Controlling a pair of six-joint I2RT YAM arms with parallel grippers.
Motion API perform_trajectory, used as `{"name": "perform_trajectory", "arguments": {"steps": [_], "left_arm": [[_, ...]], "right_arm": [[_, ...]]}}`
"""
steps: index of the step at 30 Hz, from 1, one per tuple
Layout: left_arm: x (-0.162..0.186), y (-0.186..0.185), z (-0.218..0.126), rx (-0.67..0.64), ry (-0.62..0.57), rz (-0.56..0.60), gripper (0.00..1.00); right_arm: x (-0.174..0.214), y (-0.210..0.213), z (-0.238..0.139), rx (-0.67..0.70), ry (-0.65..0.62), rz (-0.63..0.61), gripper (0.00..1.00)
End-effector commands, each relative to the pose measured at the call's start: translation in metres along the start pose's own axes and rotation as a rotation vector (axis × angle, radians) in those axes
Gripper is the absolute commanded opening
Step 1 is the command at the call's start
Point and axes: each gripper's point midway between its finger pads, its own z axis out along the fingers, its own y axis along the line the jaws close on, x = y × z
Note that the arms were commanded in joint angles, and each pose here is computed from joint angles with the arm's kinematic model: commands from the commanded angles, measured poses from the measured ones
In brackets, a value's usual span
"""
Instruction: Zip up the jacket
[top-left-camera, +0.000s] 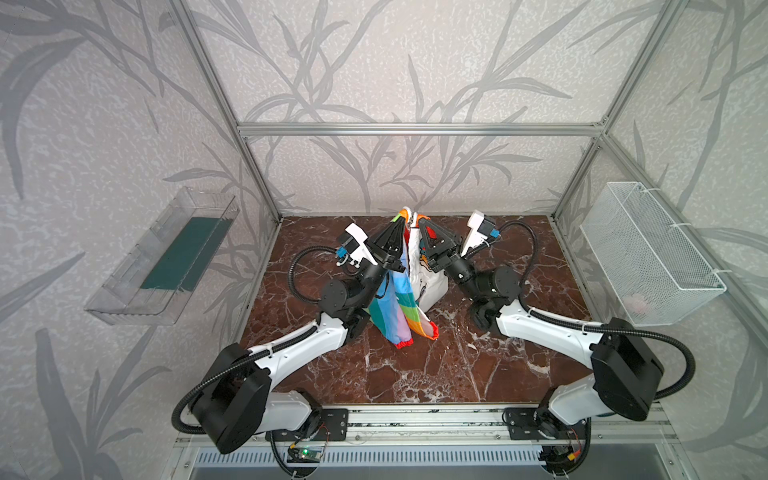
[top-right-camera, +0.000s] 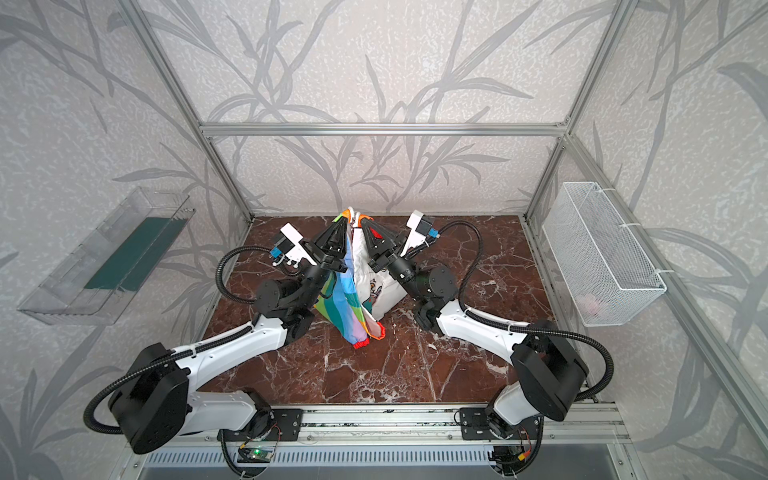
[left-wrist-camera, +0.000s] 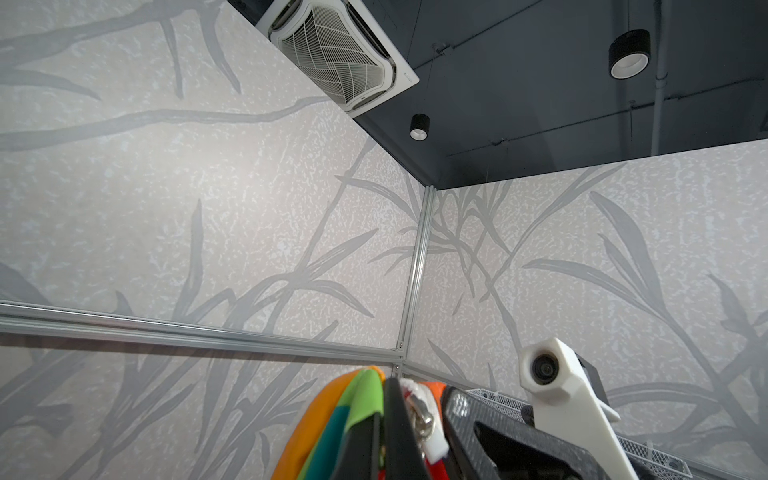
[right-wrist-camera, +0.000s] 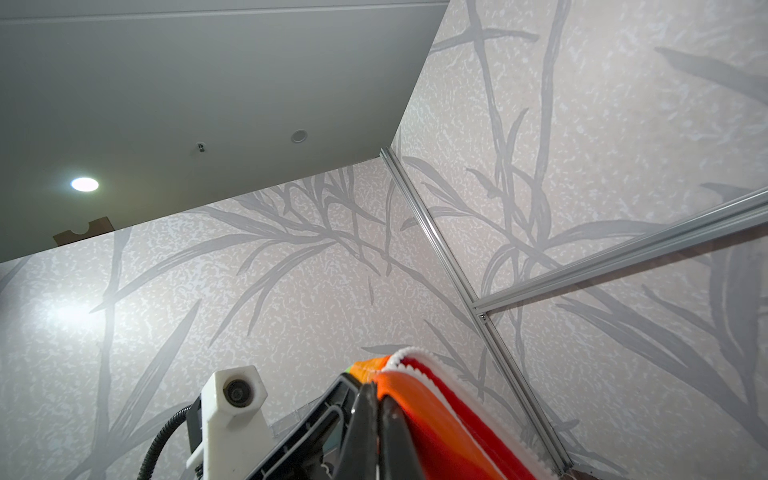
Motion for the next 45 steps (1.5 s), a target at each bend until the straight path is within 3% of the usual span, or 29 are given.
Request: {"name": "perform_trajectory", "arguments": {"steps": [1,15,30,33,41,45], "left_arm": [[-0.03,-0.012,0.002,0.026,-0.086,-0.023,0.0],[-0.024,-0.017,0.002,0.03,-0.074,-0.061,0.0],[-0.002,-0.021,-0.003,0.058,-0.018,0.011,0.0],[0.028,-0.011,-0.006,0.028,0.046,0.015,0.0],[0.168,0.02,-0.054,-0.026,0.389,-0.109,0.0],[0.204,0.025,-0.077,-0.045,0.489,-0.172,0.0]], "right_arm": [[-0.027,0.016,0.005,-0.04,-0.103,-0.022,0.0],[-0.029,0.013,0.01,-0.029,-0.118,-0.014,0.0],[-0.045,0.012,0.012,-0.016,-0.164,-0.012,0.0],[-0.041,-0.002,0.011,0.016,-0.16,0.01,0.0],[0.031,-0.091,-0.052,0.247,0.035,-0.017,0.0],[0.052,-0.116,-0.079,0.328,0.092,-0.022,0.0]]}}
